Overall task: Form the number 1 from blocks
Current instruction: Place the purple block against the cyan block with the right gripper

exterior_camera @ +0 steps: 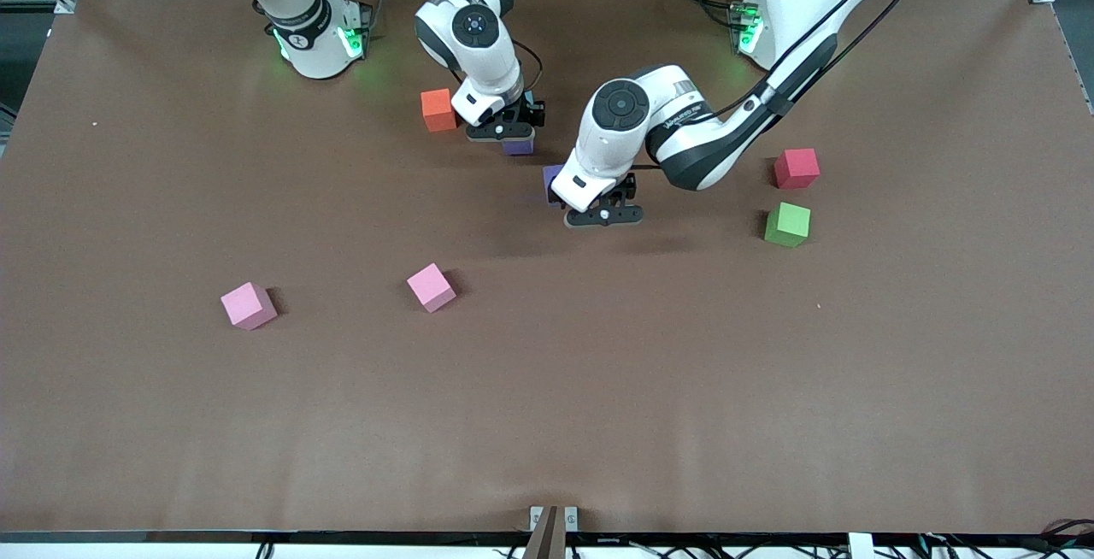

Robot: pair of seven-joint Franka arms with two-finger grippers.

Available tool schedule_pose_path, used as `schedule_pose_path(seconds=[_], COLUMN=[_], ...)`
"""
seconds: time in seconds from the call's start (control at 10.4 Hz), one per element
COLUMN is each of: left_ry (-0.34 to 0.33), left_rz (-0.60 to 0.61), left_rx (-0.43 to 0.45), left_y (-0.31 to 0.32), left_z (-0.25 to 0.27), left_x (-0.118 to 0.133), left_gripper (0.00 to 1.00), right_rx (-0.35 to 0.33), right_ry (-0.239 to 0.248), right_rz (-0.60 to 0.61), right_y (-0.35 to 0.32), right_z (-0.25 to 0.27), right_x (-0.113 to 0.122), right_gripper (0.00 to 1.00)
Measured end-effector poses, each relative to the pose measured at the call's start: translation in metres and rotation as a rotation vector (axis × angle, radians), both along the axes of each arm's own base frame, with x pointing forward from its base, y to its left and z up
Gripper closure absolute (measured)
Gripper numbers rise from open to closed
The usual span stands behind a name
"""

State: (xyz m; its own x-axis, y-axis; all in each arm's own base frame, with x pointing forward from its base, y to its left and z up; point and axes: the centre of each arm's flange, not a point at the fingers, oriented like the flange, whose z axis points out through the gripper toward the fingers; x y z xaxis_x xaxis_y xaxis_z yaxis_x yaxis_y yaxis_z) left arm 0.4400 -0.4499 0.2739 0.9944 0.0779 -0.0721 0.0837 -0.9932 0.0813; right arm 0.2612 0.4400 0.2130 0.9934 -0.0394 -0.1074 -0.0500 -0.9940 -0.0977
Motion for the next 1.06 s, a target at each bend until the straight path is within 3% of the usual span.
schedule_pose_path(seconds=[0.58,0.67,0.87,0.96,1.06], left_ry=[0.0,0.0,0.0,0.0,0.0], left_rz=[0.0,0.0,0.0,0.0,0.0], left_rx=[0.0,0.0,0.0,0.0,0.0], left_y=[0.0,0.0,0.0,0.0,0.0], left_z=[0.0,0.0,0.0,0.0,-0.0002], left_x=[0.0,0.0,0.0,0.0,-0.0002], left_gripper=[0.0,0.0,0.0,0.0,0.0], right_rx=[-0.011,-0.012,-0.011,-0.006,0.004], right_ry=[0.008,0.008,0.008,0.004,-0.002], right_rz=[0.0,0.0,-0.001,-0.004,-0.014], right_y=[-0.0025,-0.0026,-0.0025,-0.0019,-0.0024], right_z=[-0.0042,-0.0046,-0.0042,-0.0018,0.0053], right_x=[-0.0015,-0.0016,-0.001,0.0014,0.0071], right_gripper=[0.41,0.34,0.08,0.0,0.0])
